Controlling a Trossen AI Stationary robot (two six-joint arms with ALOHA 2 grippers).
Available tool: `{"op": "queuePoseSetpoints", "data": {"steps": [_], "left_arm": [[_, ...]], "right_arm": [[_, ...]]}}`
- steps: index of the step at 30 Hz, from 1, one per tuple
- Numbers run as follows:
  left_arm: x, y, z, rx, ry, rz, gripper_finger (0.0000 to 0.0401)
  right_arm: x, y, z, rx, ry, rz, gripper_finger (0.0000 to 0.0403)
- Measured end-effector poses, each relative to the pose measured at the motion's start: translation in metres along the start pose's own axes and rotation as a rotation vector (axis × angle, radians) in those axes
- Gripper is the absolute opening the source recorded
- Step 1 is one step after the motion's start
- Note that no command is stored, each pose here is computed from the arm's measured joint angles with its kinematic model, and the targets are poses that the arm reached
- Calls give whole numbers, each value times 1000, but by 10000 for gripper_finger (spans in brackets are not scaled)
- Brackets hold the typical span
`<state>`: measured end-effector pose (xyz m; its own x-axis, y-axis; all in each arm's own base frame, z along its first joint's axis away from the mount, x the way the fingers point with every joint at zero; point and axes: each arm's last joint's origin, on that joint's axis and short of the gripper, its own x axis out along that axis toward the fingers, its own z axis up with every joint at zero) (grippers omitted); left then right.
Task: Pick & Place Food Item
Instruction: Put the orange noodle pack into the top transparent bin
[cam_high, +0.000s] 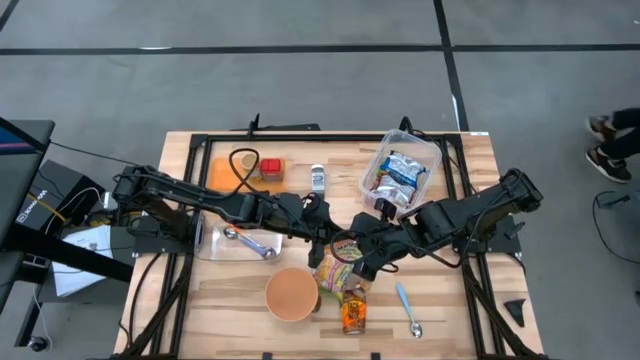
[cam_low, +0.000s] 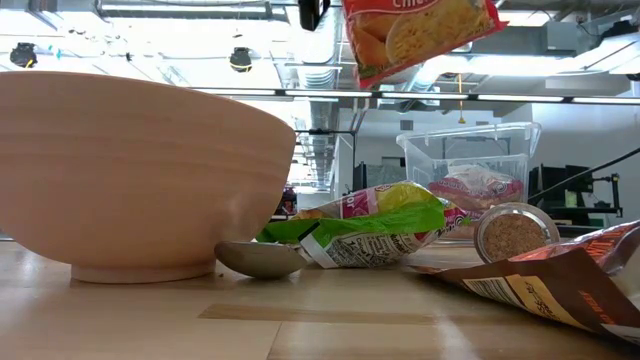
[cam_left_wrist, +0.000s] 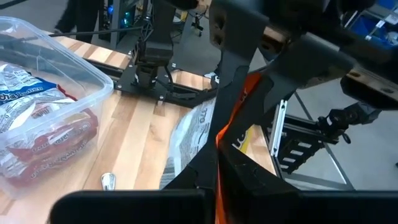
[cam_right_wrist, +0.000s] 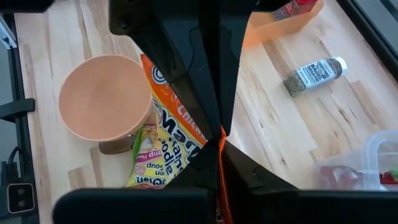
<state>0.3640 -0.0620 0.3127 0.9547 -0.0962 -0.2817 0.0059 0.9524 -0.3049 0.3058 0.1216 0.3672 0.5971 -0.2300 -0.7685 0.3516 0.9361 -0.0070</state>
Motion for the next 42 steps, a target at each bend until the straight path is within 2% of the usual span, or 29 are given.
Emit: {"op": "queuePoseSetpoints", "data": {"steps": [5, 11, 15, 20, 28, 35, 38, 42], "left_arm": [[-1, -1, 2, -14, -10, -26, 29], [-14, -3, 13, -1, -40, -56, 98], [-32, -5, 25, 48, -73, -60, 139], [-52, -3, 29, 73, -27, 16, 167], [-74, -3, 22, 77, 2, 52, 165], [-84, -6, 1, 26, -47, 76, 147], [-84, -6, -7, -17, -93, 71, 141], [-82, -4, -17, -77, -123, 59, 135]], "right_arm": [[0, -3, -4, 16, 39, -31, 2], [0, -9, -9, 54, 59, -114, 1], [-2, -15, -13, 58, 67, -194, 1], [-8, -24, -17, 22, 78, -271, 1], [-31, -51, -28, -35, 34, -395, 0], [-37, -101, -70, 13, -7, -399, 0], [-38, -124, -85, 80, -57, -384, 0], [-42, -151, -98, 233, -185, -299, 0]]}}
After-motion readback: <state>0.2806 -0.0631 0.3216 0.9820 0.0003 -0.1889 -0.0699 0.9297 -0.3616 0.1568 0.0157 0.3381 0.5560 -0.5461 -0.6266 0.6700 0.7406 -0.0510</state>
